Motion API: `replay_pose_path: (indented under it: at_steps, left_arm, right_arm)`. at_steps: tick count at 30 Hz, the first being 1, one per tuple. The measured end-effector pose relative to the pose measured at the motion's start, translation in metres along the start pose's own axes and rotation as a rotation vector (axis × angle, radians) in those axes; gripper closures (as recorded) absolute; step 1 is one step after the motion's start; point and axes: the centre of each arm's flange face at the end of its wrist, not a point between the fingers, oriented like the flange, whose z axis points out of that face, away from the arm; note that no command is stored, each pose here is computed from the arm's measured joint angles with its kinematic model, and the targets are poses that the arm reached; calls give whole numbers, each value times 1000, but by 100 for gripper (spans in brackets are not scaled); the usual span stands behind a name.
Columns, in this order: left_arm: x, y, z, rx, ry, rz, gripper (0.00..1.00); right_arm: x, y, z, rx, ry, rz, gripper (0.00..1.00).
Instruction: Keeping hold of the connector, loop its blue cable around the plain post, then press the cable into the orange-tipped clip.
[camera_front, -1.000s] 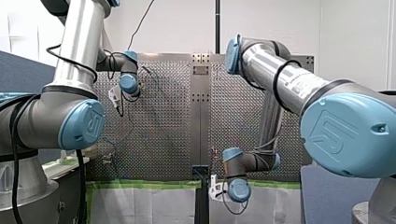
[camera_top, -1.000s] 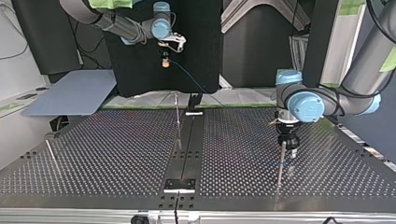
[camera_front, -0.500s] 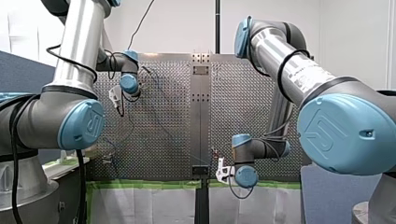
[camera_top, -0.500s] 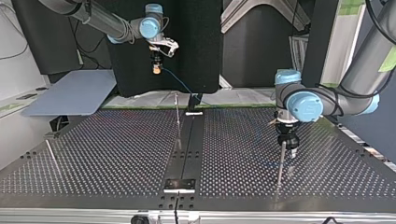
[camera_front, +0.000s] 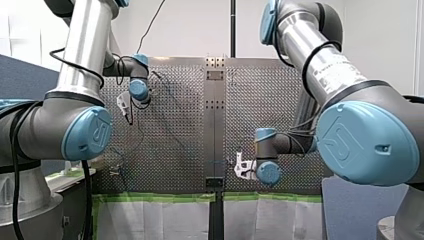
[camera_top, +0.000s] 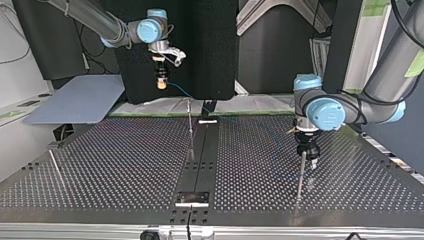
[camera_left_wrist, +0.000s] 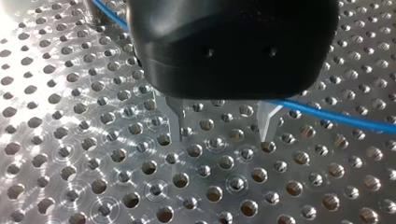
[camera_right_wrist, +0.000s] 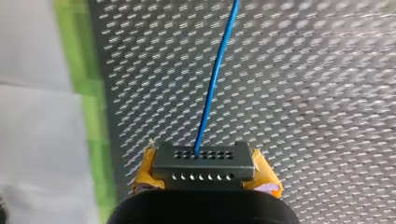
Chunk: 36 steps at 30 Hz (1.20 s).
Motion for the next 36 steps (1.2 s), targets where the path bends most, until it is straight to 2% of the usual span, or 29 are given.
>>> replay_pose_path:
  at_steps: [6, 10, 17, 23, 30, 31, 36]
  left_arm:
    - [1, -1, -1, 3, 2, 1, 22]
    - [1, -2, -1, 5, 4, 1, 22]
    - [2, -4, -2, 1, 5, 2, 22]
    - [3, -5, -3, 0, 5, 1, 22]
    - [3, -6, -4, 0, 7, -1, 22]
    - [4, -6, -4, -2, 8, -2, 19]
    - [9, 4, -7, -38, 13, -26, 16]
  right_arm:
    - [36, -5, 8, 48, 99, 17, 100]
    - [45, -6, 10, 56, 129, 18, 100]
    - [17, -5, 9, 57, 102, 2, 100]
    - [-5, -2, 8, 55, 79, -2, 100]
    - [-9, -1, 8, 54, 75, -2, 100]
    - [-9, 0, 8, 54, 74, -4, 100]
    - [-10, 0, 8, 54, 66, -12, 100]
